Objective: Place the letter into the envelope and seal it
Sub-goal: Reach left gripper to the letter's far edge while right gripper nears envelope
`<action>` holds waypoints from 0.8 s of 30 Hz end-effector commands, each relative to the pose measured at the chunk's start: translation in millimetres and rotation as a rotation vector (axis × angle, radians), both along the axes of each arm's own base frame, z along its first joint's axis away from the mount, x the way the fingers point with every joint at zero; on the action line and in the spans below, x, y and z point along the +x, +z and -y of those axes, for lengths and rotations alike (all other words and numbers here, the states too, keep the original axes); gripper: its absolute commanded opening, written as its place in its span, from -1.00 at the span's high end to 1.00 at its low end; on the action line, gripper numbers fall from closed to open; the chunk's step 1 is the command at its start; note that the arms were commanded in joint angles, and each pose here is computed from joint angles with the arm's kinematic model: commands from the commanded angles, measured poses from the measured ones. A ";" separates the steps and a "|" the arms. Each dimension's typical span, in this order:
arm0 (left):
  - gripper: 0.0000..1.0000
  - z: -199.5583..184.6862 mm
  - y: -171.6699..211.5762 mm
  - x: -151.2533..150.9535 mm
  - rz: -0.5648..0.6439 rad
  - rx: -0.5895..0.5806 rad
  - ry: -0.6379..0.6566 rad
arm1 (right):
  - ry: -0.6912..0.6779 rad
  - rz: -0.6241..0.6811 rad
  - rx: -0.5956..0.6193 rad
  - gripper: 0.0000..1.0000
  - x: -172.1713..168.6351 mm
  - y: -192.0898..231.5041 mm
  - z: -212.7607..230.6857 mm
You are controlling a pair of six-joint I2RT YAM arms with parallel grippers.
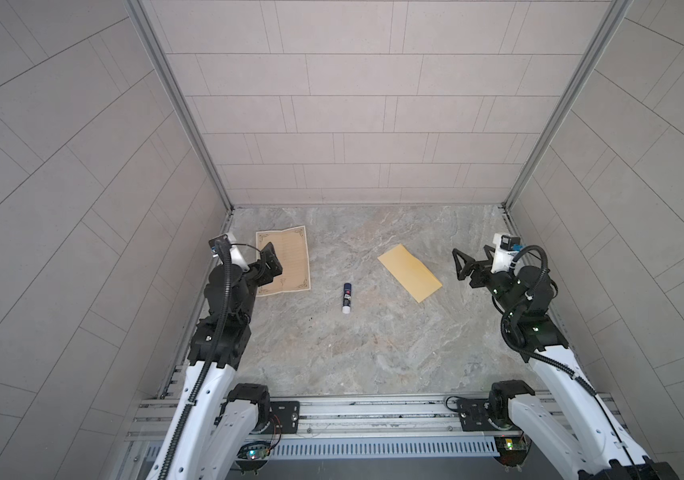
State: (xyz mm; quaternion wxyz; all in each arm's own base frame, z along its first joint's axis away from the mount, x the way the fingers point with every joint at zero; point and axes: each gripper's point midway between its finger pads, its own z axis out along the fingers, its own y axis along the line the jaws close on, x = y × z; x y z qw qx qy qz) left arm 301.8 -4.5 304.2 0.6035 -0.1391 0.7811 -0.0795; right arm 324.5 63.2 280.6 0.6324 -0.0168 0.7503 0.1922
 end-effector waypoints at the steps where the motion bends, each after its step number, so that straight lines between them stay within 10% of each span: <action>1: -1.00 21.4 -49.7 -8.5 -0.266 0.016 -0.133 | 0.174 -0.075 0.095 -0.99 -5.8 4.4 -42.4; 9: -1.00 20.4 -68.6 34.4 -0.375 0.024 -0.096 | 0.333 -0.150 -0.065 -0.99 -3.6 -8.3 -128.1; 24: -0.94 36.3 -82.1 147.5 -0.554 0.299 0.002 | 0.329 -0.366 -0.127 -0.99 -25.7 -54.8 -124.2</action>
